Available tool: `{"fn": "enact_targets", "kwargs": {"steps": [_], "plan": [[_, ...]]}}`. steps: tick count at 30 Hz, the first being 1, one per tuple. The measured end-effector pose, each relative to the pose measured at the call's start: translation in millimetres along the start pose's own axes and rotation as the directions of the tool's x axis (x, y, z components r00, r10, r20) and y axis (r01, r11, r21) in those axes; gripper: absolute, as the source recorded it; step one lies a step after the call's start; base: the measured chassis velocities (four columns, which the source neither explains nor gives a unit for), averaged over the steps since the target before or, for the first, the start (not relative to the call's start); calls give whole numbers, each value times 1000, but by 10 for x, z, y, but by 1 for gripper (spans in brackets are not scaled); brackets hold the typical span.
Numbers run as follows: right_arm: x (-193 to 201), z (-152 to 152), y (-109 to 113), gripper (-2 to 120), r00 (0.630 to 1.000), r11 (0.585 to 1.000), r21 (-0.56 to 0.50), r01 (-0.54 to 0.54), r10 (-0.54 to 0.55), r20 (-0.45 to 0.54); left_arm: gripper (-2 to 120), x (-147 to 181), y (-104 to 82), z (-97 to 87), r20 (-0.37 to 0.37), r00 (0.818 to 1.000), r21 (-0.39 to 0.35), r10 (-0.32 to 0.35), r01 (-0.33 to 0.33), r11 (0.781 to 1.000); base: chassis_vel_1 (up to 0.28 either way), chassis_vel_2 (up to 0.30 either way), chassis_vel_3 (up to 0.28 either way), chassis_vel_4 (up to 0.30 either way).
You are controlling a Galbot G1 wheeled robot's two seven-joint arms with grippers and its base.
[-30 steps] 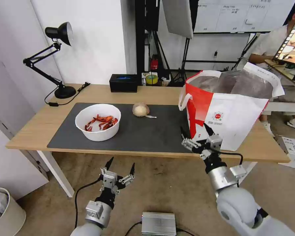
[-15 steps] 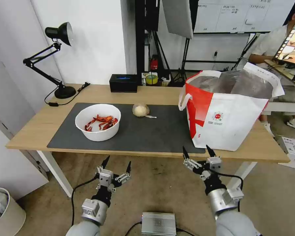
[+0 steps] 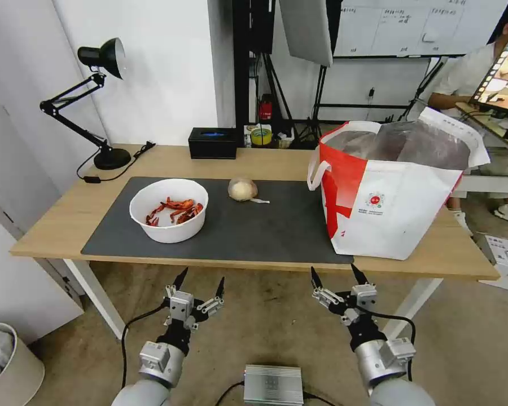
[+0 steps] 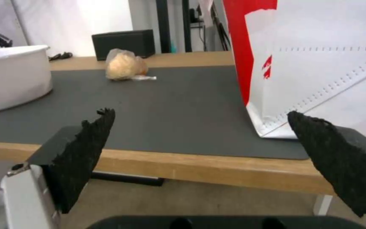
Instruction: Pick up the trash from the table and place it into the takeout bag.
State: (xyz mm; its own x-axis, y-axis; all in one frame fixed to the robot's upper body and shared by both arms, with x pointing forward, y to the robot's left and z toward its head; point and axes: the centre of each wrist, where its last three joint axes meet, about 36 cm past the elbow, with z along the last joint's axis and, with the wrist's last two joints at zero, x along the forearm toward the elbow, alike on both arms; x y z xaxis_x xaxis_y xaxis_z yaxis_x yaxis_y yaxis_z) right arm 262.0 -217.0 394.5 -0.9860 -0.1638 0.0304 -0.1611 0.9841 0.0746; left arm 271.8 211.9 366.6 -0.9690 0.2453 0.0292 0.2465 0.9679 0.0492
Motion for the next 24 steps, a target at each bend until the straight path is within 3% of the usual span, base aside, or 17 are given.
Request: {"fn": "enact_targets", "kwargs": {"steps": [24], "plan": [[68,69,21,100,1000,1000,6,-3,3,-15,100,10,16,-13,1,1000,4,-4,4,1000,0,0,0,0]]}}
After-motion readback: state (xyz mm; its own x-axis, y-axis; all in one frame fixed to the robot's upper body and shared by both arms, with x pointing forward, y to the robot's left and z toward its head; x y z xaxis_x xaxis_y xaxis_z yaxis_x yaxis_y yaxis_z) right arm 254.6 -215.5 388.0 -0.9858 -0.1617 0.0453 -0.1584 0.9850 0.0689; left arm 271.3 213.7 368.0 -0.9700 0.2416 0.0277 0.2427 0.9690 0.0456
